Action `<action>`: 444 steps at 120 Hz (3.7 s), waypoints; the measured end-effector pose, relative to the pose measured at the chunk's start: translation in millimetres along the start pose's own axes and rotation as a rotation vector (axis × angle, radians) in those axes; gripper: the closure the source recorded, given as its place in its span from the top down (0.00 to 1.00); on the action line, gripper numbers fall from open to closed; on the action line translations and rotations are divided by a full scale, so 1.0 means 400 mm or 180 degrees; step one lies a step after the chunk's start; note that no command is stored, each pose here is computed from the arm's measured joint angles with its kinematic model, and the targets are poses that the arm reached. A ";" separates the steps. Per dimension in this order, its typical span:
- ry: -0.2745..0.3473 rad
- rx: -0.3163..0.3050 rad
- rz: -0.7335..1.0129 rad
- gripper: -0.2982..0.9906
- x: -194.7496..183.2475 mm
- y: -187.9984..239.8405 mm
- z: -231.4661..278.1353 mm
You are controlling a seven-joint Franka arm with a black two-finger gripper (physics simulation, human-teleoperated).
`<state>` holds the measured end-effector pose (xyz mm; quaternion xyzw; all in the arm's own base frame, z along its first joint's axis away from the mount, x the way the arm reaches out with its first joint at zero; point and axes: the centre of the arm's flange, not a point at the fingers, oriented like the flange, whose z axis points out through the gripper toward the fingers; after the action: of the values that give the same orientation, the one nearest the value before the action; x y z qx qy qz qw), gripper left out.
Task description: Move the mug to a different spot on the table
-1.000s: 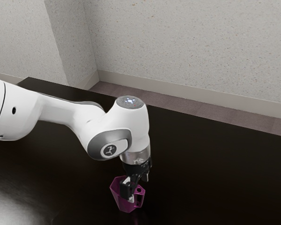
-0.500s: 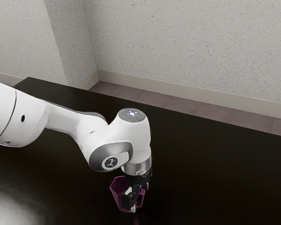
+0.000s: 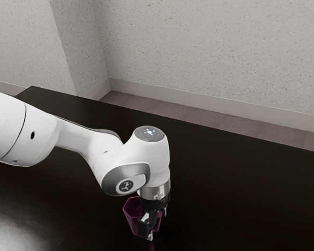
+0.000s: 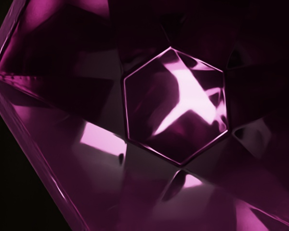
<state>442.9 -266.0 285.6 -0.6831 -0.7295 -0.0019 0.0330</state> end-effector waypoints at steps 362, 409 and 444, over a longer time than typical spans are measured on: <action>0.1442 -0.0126 0.1570 0.17 0.335 0.355 0.099; 0.1266 -0.0233 0.1553 0.65 0.324 0.311 0.088; 0.1125 -0.0287 0.1324 0.74 0.316 0.257 0.082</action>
<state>535.9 -131.5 255.0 -0.8082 -0.5556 -0.1467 0.1290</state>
